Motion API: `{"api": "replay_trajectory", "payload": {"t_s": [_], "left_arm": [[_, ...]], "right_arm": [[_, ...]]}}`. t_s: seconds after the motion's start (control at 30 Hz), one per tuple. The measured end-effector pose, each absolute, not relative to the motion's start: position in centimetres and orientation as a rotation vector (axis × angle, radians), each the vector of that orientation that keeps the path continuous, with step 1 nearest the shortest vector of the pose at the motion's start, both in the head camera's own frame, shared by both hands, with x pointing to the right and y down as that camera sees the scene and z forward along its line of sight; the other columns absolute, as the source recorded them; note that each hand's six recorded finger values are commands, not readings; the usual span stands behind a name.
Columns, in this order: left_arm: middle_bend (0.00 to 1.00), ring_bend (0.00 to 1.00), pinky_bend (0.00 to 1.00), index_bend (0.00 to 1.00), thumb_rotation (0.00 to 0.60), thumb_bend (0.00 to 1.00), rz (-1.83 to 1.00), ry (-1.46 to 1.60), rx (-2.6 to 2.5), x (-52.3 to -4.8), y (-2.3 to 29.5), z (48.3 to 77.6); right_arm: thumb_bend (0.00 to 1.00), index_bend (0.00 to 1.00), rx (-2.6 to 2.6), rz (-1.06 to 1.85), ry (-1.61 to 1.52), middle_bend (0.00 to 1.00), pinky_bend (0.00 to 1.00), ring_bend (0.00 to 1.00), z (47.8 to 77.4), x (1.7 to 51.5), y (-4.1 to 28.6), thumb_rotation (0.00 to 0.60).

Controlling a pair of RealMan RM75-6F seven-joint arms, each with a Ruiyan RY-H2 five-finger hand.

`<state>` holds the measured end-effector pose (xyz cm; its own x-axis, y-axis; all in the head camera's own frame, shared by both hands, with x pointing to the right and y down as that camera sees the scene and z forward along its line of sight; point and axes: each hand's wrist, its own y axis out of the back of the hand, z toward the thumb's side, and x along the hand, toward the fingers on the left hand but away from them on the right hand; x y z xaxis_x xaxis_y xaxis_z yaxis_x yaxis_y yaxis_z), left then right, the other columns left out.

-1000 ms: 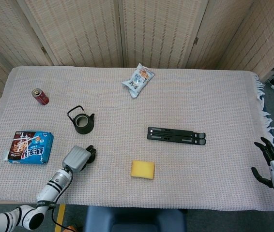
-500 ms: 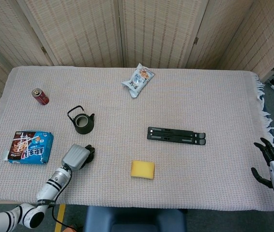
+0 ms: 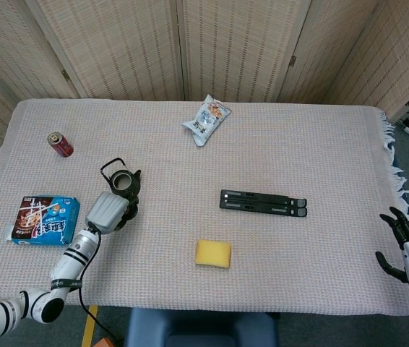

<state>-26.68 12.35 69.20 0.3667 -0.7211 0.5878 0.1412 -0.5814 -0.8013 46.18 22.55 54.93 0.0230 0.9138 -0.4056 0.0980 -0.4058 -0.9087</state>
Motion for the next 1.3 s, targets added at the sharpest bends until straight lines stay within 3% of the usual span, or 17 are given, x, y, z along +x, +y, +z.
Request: {"api": "replay_trajectory", "payload": {"t_s": [0.43, 1.3], "left_arm": [[0.37, 0.80, 0.73, 0.39, 0.600, 0.27, -1.426, 0.571, -1.746, -27.2, 6.9, 69.7], [0.36, 0.79, 0.73, 0.33, 0.600, 0.27, -1.566, 0.540, -1.699, -26.7, 4.5, 72.3]], "right_arm": [[0.34, 0.15, -1.593, 1.469, -1.060, 0.12, 0.09, 0.21, 54.9, 46.3, 22.7, 0.600], [0.34, 0.15, -1.587, 1.475, -1.069, 0.12, 0.09, 0.21, 54.8, 46.6, 22.8, 0.600]]}}
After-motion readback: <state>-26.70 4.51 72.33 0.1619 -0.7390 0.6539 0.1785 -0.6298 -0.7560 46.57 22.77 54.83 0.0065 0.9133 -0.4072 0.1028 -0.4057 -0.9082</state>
